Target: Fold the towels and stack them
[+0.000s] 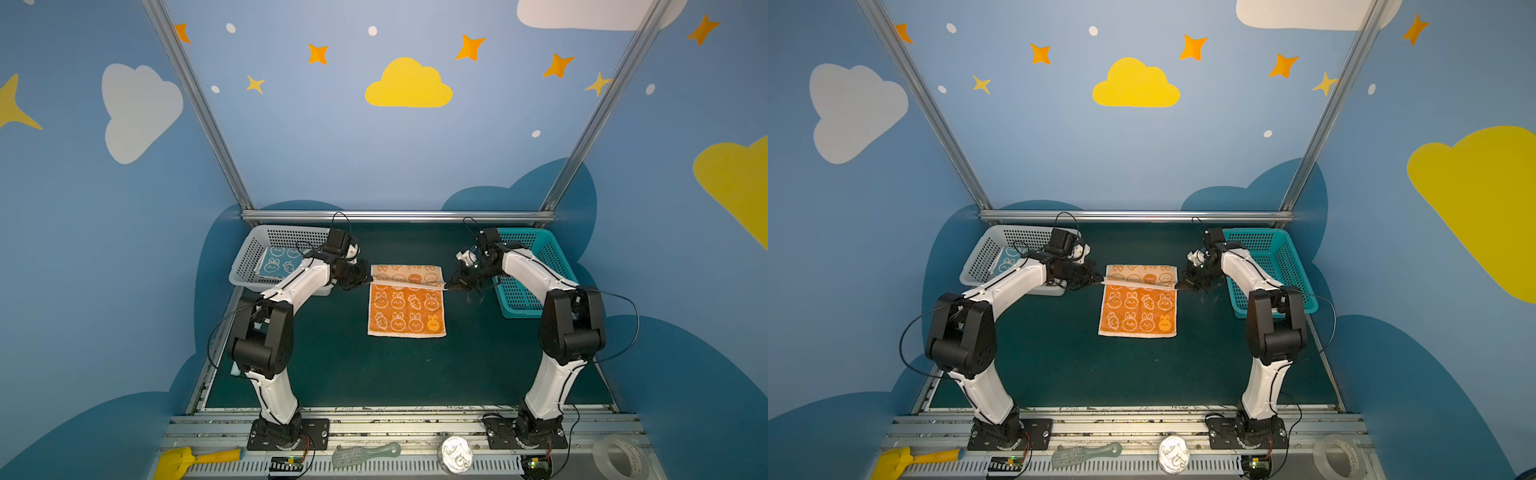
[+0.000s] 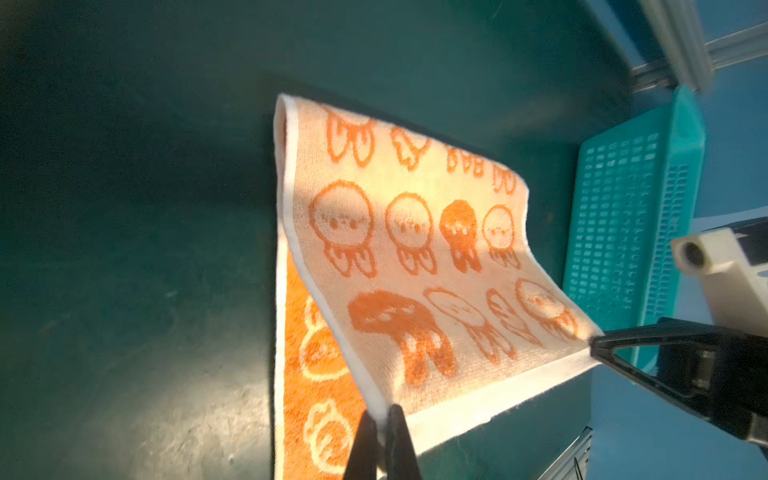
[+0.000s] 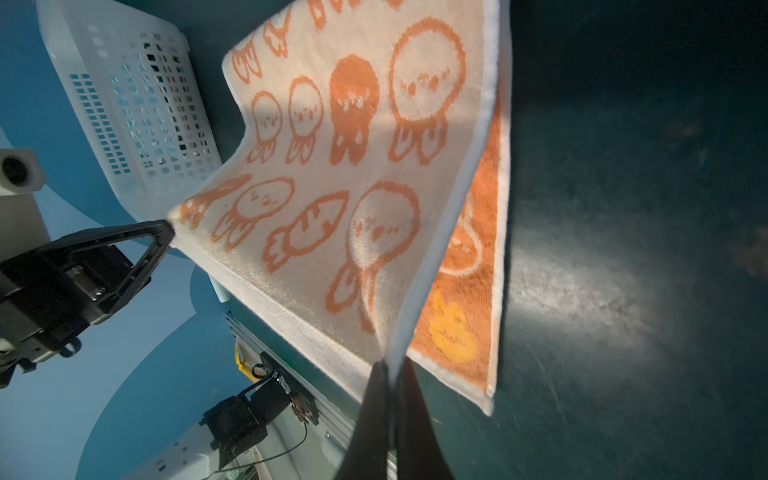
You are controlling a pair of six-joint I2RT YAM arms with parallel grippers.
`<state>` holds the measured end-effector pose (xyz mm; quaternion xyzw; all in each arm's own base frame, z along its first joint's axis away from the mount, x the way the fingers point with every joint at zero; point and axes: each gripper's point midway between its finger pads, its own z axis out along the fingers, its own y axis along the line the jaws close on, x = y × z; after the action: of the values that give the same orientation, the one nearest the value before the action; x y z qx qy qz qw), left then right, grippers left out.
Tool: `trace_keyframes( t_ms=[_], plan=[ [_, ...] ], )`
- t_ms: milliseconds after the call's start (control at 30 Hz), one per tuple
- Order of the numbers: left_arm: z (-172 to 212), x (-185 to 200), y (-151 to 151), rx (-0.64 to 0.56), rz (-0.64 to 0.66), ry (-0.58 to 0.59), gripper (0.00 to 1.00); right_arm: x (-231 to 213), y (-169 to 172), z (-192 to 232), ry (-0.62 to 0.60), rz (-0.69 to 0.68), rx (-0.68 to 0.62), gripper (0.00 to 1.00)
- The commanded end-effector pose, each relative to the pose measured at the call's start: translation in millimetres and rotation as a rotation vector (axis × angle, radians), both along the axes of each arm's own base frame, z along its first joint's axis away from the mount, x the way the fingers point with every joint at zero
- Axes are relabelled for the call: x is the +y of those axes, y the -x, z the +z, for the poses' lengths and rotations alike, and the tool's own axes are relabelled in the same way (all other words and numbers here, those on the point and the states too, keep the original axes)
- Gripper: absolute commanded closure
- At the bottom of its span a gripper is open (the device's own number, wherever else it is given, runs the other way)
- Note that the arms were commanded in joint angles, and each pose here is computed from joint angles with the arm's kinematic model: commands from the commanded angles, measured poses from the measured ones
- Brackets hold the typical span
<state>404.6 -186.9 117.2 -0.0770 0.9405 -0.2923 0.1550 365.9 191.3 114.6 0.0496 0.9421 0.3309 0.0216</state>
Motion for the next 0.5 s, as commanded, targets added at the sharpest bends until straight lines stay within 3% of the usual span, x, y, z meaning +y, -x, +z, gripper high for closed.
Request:
trace_keyframes(
  t_ms=[0, 467],
  plan=[
    [-2, 20, 3, -0.036, 0.057, -0.066, 0.97, -9, 16, -8, 0.043, -0.015, 0.012, 1.0],
    [-77, 14, 58, 0.153, -0.008, -0.148, 0.97, 13, 61, -96, 0.082, 0.025, 0.21, 1.0]
  ],
)
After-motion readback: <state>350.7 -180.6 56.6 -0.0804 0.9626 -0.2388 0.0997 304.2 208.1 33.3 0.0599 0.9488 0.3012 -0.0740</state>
